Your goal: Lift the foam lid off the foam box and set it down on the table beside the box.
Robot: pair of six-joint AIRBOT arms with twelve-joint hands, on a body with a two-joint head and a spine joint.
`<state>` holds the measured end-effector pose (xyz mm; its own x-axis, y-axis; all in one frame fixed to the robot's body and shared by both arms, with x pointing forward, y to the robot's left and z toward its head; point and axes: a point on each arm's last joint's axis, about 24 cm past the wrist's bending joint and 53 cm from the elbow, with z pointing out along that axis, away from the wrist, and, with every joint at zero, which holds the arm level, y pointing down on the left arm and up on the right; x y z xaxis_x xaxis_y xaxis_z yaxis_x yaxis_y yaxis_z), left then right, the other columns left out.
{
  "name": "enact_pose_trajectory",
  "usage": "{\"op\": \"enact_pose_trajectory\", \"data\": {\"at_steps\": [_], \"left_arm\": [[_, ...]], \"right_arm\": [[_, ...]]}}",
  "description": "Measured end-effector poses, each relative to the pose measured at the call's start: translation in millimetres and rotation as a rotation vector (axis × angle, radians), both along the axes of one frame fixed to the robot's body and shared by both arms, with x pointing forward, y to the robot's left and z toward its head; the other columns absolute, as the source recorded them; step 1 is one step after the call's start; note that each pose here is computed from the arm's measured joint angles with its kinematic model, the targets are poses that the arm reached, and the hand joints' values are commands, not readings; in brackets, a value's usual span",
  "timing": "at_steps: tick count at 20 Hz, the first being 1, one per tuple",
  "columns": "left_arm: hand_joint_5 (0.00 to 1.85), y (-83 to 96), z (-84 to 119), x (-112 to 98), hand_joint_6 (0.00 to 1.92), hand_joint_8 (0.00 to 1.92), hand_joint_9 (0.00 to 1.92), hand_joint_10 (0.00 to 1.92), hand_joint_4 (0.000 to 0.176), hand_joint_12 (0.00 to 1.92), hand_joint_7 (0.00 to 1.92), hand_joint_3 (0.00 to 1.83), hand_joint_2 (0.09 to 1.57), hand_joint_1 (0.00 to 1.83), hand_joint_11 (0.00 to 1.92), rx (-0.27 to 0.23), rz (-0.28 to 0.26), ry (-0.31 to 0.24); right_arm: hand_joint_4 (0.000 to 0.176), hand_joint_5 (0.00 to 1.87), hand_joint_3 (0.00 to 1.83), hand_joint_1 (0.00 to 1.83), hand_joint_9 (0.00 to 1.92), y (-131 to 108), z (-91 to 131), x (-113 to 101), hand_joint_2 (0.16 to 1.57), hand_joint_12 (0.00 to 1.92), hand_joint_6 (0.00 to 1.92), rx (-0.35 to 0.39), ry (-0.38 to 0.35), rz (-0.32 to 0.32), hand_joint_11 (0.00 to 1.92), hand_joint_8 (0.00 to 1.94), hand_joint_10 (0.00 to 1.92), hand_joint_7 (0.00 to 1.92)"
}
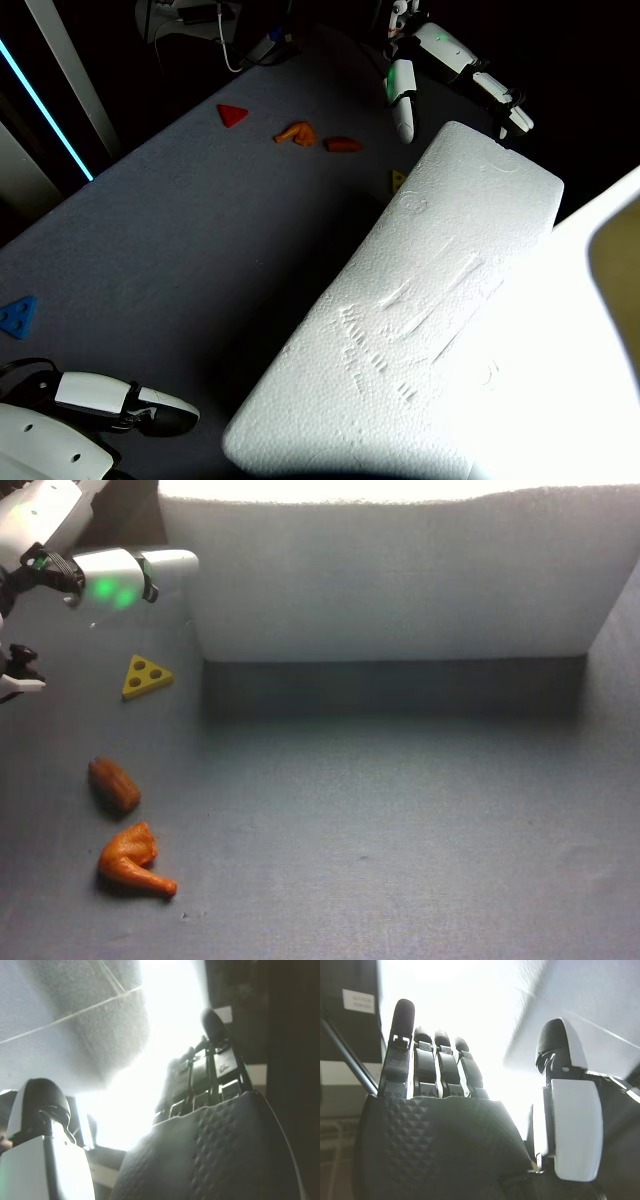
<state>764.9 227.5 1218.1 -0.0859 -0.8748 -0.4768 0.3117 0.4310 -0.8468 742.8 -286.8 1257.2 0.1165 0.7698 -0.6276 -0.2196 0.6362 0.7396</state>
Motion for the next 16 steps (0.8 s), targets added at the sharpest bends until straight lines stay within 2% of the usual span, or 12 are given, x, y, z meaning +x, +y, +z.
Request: {"op": "enact_pose_trajectory", "data": {"at_steps": [1, 2, 5, 9, 10, 11, 14, 15, 16], "left_arm": [[0.00, -0.4, 0, 0, 0.00, 0.00, 0.00, 0.00, 0.000, 0.46, 0.00, 0.00, 1.01, 0.52, 0.00, 0.001, -0.001, 0.001], [0.00, 0.6, 0, 0, 0.00, 0.00, 0.00, 0.00, 0.000, 0.23, 0.00, 0.00, 1.01, 0.48, 0.00, 0.001, 0.001, 0.001], [0.00, 2.1, -1, 2, 0.00, 0.00, 0.00, 0.00, 0.000, 0.16, 0.00, 0.00, 0.99, 0.43, 0.00, -0.003, 0.005, 0.001], [0.00, -3.1, -6, 4, 0.00, 0.00, 0.00, 0.00, 0.000, 0.21, 0.00, 0.00, 1.00, 0.41, 0.00, -0.013, -0.006, 0.016], [0.00, -4.9, -7, 5, 0.00, 0.00, 0.00, 0.00, 0.000, 0.08, 0.00, 0.00, 1.00, 0.42, 0.00, -0.016, -0.011, 0.019], [0.00, -5.8, -8, 5, 0.00, 0.00, 0.00, 0.00, 0.000, 0.03, 0.00, 0.00, 1.02, 0.46, 0.00, -0.016, -0.012, 0.021], [0.00, -6.0, -8, 7, 0.00, 0.00, 0.00, 0.00, 0.000, 0.04, 0.00, 0.00, 1.01, 0.46, 0.02, -0.018, -0.013, 0.025], [0.00, -7.0, -8, 9, 0.00, 0.00, 0.00, 0.00, 0.000, 0.10, 0.00, 0.00, 0.99, 0.44, 0.00, -0.021, -0.014, 0.025], [0.00, -9.4, -7, 10, 0.00, 0.00, 0.00, 0.00, 0.000, 0.04, 0.00, 0.00, 0.98, 0.43, 0.00, -0.028, -0.016, 0.025]], "right_arm": [[0.000, 0.00, 0.00, 0.54, 0.00, 1, -2, 2, 1.13, 0.00, 0.00, 0.020, 0.005, 0.007, 0.00, 0.00, 0.00, 0.00], [0.000, 0.00, 0.00, 0.47, 0.00, 3, -4, 3, 1.13, 0.00, 0.00, 0.036, 0.010, 0.015, 0.00, 0.00, 0.00, 0.00], [0.000, 0.00, 0.00, 0.46, 0.00, 3, -4, 5, 1.12, 0.00, 0.00, 0.063, 0.008, 0.023, 0.00, 0.00, 0.00, 0.00], [0.000, 0.00, 0.00, 0.48, 0.00, 5, -1, 5, 1.11, 0.00, 0.00, 0.093, 0.000, 0.043, 0.00, 0.00, 0.00, 0.00], [0.000, 0.00, 0.00, 0.49, 0.00, 5, 0, 4, 1.10, 0.00, 0.00, 0.097, -0.005, 0.047, 0.00, 0.00, 0.00, 0.00], [0.000, 0.00, 0.00, 0.49, 0.00, 5, 1, 4, 1.09, 0.00, 0.00, 0.103, -0.007, 0.048, 0.00, 0.00, 0.00, 0.00], [0.000, 0.00, 0.00, 0.48, 0.00, 7, 4, 6, 1.09, 0.00, 0.00, 0.110, -0.016, 0.052, 0.00, 0.00, 0.00, 0.00], [0.000, 0.00, 0.00, 0.45, 0.00, 8, 6, 7, 1.08, 0.00, 0.00, 0.112, -0.024, 0.056, 0.00, 0.00, 0.00, 0.00], [0.000, 0.00, 0.00, 0.46, 0.00, 9, 8, 7, 1.09, 0.00, 0.00, 0.118, -0.029, 0.059, 0.00, 0.00, 0.00, 0.00]]}}
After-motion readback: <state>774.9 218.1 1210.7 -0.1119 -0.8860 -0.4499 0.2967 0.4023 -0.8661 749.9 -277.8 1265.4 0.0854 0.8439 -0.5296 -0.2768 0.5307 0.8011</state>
